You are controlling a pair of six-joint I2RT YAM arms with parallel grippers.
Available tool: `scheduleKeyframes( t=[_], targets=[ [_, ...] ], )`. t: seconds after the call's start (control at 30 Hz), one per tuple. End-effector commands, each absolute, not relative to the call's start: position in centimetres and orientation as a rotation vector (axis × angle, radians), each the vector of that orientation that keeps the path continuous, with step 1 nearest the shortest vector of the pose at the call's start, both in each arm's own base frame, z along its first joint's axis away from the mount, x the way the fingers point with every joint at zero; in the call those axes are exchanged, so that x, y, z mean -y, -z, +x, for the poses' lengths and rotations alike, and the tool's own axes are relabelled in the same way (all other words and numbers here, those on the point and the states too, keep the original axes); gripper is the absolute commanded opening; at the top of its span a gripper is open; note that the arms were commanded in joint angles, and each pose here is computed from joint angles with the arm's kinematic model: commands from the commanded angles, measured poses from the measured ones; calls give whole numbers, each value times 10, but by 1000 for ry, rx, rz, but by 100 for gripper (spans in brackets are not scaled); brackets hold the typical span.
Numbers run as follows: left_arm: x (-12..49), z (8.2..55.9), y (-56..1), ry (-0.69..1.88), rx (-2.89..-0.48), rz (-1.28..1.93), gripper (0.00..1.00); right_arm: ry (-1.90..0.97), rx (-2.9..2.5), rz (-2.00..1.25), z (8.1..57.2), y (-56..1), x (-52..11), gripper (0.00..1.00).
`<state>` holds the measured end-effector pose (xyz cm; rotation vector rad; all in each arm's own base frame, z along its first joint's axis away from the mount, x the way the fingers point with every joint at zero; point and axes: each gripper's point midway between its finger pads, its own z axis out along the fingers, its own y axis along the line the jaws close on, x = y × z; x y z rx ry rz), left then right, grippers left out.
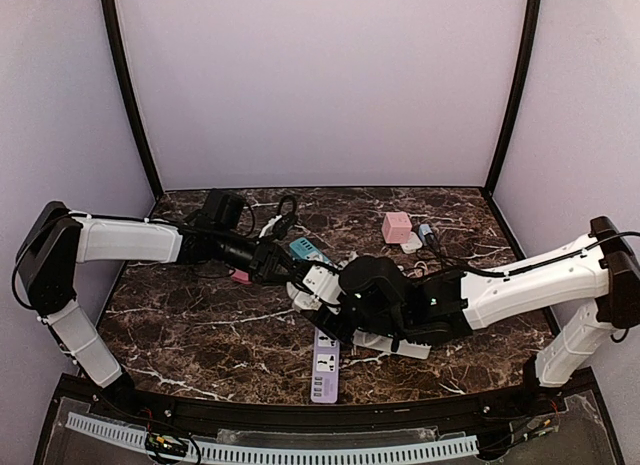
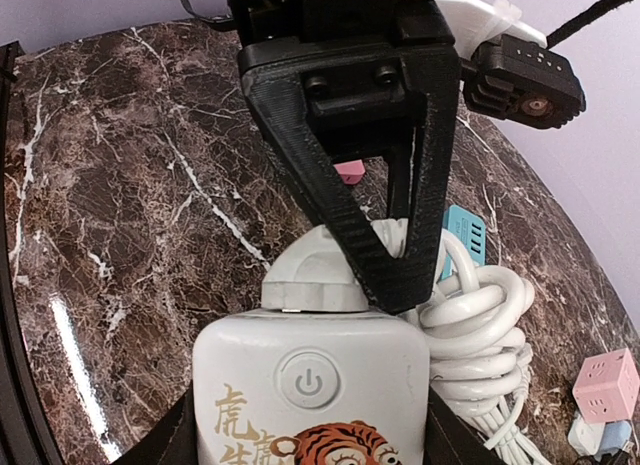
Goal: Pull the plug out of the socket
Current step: Remove the plug from the socket.
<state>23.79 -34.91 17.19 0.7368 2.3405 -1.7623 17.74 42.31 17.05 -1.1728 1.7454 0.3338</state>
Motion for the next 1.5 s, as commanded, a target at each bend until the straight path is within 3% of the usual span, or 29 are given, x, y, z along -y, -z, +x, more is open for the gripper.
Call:
scheduleKeyframes(
  t=[0.0,0.1,0.7,1.23,1.47],
  targets=[
    [350,234,-174,1780,-2318,775,14,-365,-1661,-1017,189,-219,-435,0],
    [350,233,-177,1776,-2299,792,1,-355,-1675,-1007,191,-216,-433,0],
    [347,228,-198,1752,-2189,886,1,-700,-1751,-951,195,-217,-408,0],
    [335,246,-187,1682,-2266,798,1,-351,-1653,-1105,168,-205,-411,0],
    [333,249,-186,1674,-2271,786,1,-335,-1657,-1082,169,-205,-410,0]
  ],
)
